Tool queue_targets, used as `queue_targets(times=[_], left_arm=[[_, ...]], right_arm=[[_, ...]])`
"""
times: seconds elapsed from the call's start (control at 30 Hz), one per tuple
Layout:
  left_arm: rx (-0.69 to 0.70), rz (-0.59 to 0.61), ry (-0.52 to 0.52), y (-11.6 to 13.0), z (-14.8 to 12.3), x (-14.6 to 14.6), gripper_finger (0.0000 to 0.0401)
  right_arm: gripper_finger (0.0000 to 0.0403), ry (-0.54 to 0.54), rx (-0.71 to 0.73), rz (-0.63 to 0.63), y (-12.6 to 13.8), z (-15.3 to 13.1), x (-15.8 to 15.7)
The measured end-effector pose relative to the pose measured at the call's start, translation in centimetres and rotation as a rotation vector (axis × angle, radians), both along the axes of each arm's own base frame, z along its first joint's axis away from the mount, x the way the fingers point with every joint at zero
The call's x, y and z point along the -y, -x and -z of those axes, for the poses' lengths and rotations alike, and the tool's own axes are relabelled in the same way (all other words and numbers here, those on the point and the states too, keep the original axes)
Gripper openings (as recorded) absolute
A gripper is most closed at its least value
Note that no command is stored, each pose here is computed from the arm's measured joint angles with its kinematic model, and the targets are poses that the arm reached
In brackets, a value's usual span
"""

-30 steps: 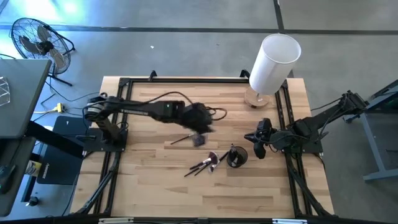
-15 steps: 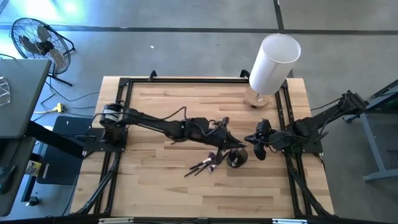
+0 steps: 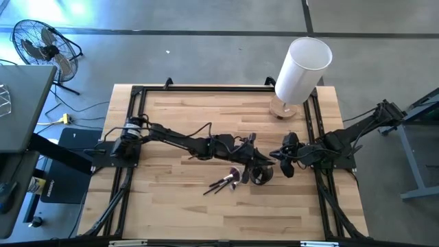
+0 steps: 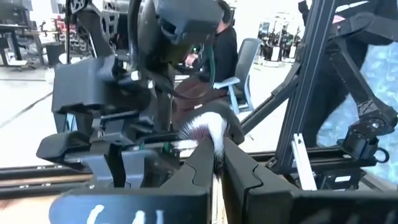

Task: Put items in baskets/containers
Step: Put the blush brush into the mesh organizer

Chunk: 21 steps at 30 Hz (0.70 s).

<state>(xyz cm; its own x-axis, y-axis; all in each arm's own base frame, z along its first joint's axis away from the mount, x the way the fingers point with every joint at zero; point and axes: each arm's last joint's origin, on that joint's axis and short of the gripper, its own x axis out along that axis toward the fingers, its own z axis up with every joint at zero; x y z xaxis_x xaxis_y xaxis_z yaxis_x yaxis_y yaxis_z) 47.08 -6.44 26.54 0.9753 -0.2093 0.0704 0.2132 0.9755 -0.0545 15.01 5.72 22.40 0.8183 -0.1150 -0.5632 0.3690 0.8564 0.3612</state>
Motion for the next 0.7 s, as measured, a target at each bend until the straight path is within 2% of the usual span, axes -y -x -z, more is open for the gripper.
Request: queue_targets(times=[0.53,0.7], left_arm=[[-0.013,-0.02,-0.003,0.0,0.1,-0.1,0.0004],[-0.107,-0.019,-0.014,0.0,1.0,-0.1,0.0015]], right_arm=[[0.0012,0.007,-0.006,-0.005,0.0,0.0,0.0],[0.0012,0.002,-0.009,-0.013,0.0,0.0,0.0]])
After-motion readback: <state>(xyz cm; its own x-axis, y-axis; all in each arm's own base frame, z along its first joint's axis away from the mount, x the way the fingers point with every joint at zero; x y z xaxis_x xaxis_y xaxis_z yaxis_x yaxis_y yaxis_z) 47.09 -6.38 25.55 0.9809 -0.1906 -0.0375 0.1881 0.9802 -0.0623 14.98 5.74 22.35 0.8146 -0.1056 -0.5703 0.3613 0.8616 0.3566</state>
